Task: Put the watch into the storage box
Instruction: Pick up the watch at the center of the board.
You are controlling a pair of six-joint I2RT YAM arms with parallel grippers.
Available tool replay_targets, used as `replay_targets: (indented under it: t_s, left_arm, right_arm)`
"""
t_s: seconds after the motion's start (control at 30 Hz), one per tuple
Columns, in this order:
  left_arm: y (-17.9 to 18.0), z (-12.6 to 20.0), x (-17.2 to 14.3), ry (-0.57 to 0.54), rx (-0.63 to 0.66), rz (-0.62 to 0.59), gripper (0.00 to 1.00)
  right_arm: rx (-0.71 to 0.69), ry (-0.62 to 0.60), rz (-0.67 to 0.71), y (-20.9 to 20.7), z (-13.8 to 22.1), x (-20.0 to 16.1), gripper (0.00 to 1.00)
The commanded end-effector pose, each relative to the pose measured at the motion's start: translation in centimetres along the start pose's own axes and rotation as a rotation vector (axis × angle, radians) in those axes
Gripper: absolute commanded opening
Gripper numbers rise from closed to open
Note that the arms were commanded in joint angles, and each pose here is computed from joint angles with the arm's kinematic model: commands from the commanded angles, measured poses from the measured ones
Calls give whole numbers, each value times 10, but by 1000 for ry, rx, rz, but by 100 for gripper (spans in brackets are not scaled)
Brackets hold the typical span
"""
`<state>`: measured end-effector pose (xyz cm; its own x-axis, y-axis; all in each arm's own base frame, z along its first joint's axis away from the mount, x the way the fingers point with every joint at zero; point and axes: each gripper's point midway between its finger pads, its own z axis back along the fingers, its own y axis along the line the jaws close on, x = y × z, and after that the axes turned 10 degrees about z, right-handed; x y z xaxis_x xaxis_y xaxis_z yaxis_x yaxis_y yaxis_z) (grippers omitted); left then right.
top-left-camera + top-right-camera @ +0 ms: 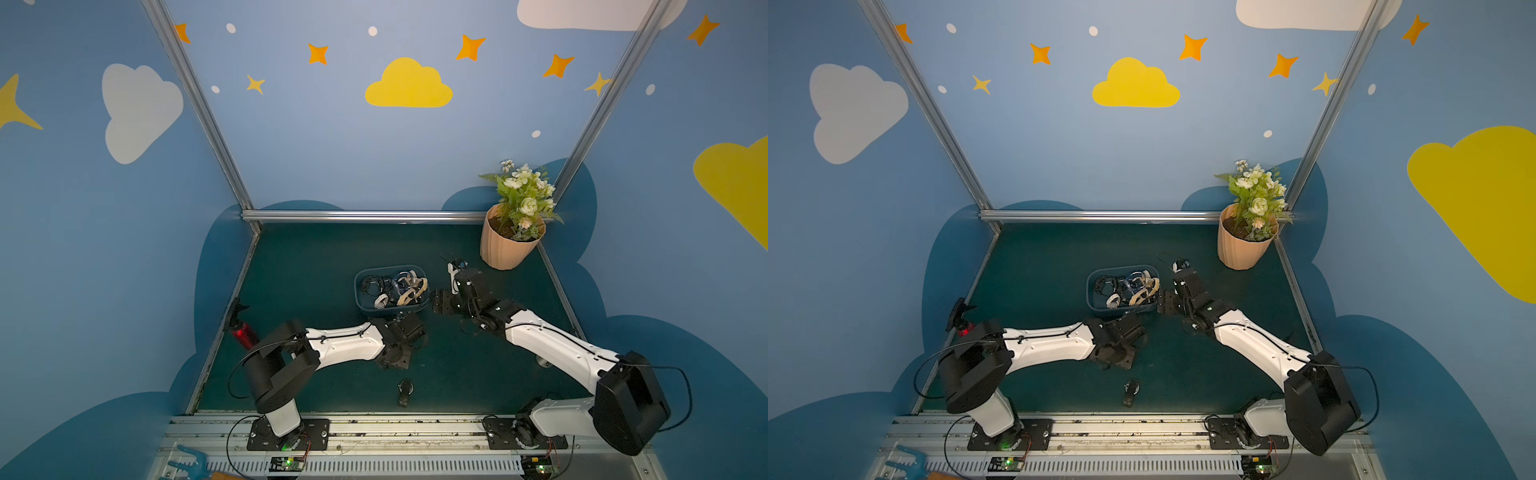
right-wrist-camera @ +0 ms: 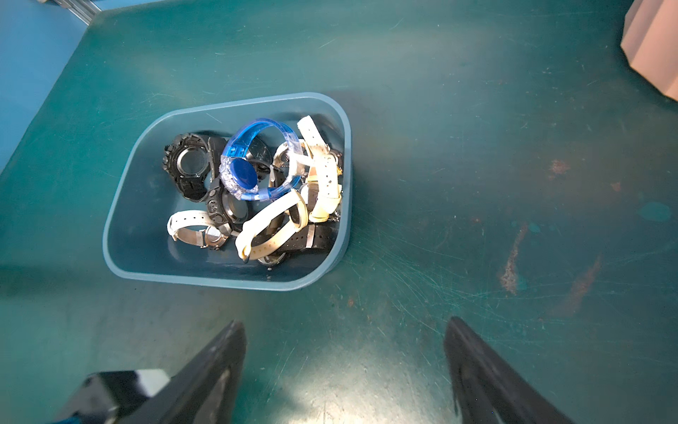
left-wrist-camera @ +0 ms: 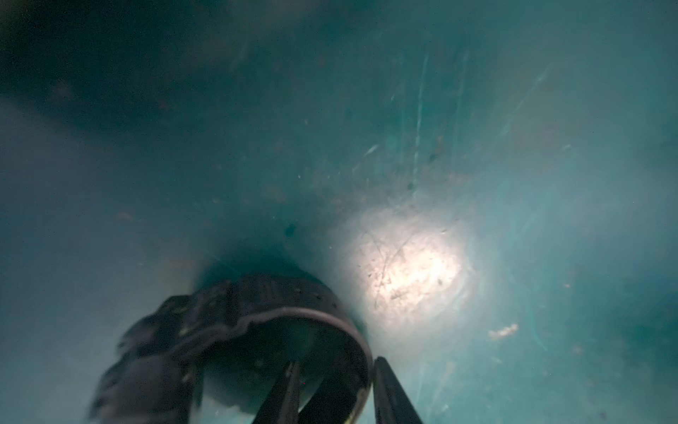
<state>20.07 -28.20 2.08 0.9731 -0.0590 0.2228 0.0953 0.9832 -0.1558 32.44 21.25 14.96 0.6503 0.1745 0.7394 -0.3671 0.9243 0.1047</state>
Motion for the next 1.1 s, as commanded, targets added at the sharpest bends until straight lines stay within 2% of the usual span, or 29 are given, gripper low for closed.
replay_targets:
  t_s: [0.0,0.23,0.43,0.57,0.83,0.93,1.07]
  left_arm:
    - [-4,1,5,1,-2,-6,27]
    - [2,2,8,-10,10,11,4]
    - [8,25,20,-87,6,18,4]
    - [7,58,36,-173,-85,26,4]
    - [22,143,111,-432,-265,103,4]
    - [27,161,141,-533,-295,113,4]
    - [31,168,173,-587,-309,129,4]
  right_arm:
    - [-17,3,-8,-6,1,-3,86]
    - [-17,7,-14,-7,-1,-3,86]
    - [-11,10,-23,-6,-4,-3,86]
    - [-5,9,-27,-5,-5,-2,86]
    - [-3,8,-32,-5,-5,-1,86]
    - [-5,8,-34,-5,-3,0,86]
    - [-10,7,-29,-6,2,0,86]
